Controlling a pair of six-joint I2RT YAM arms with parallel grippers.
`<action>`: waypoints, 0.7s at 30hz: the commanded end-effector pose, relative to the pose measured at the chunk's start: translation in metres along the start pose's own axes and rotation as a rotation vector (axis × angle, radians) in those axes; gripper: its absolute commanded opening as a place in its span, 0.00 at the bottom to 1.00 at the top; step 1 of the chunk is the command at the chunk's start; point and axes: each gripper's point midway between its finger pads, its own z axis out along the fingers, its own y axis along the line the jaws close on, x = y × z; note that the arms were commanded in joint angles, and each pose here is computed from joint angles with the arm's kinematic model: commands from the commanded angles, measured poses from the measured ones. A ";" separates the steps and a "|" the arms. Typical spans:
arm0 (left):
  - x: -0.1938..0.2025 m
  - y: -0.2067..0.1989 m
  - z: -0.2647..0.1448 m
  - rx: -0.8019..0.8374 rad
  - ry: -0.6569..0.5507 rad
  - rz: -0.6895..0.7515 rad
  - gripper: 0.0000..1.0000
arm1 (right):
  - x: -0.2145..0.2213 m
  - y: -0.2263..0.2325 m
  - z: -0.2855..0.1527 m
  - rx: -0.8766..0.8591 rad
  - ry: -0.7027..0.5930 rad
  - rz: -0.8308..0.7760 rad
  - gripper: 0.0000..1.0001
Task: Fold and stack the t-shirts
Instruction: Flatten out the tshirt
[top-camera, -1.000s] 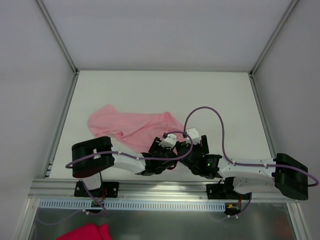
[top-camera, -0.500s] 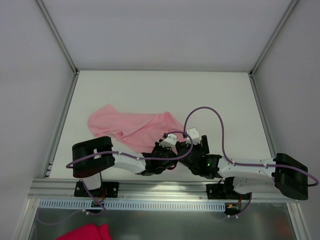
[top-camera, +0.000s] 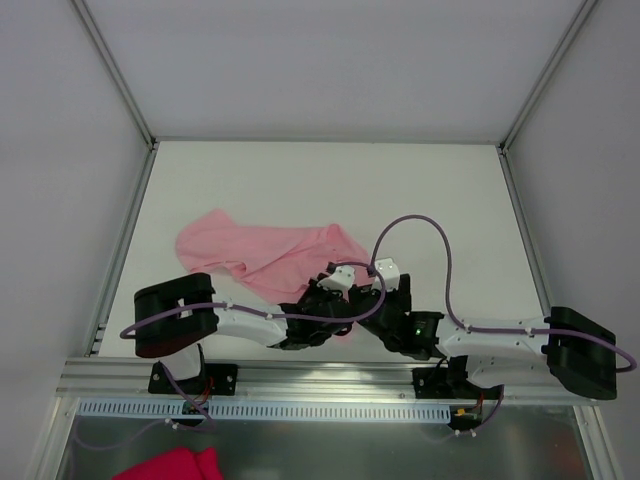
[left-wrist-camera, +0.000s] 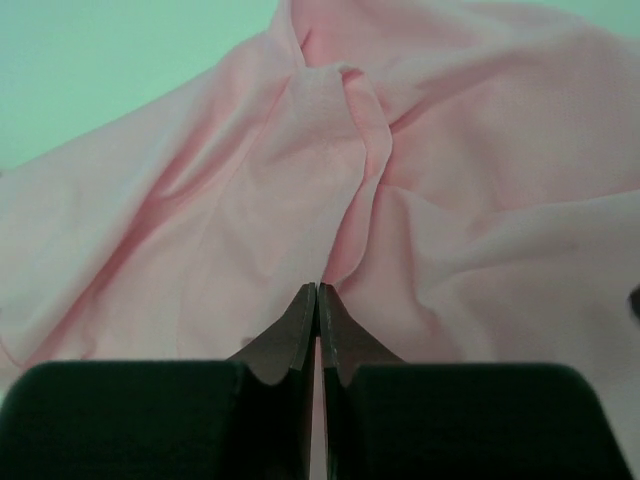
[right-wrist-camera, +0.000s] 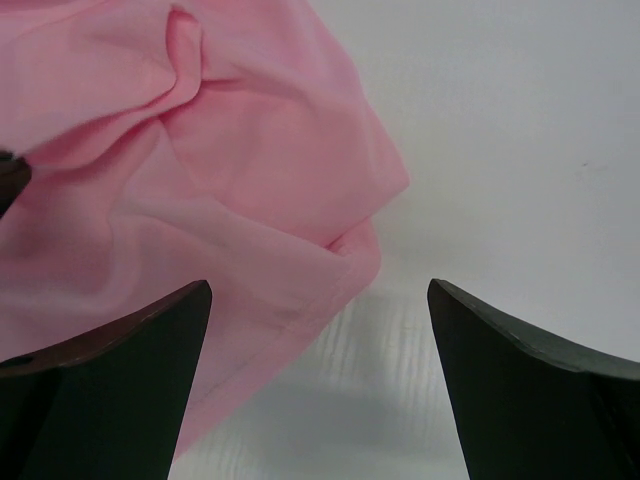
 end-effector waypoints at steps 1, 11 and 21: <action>-0.064 0.000 -0.006 0.008 -0.126 -0.038 0.00 | 0.004 0.060 -0.016 -0.269 0.034 0.105 0.96; -0.105 0.020 -0.012 -0.021 -0.204 -0.083 0.00 | 0.050 0.131 -0.049 -0.430 0.147 0.038 0.95; -0.104 0.046 -0.015 -0.041 -0.217 -0.110 0.00 | 0.023 0.095 -0.067 -0.275 0.021 -0.025 0.95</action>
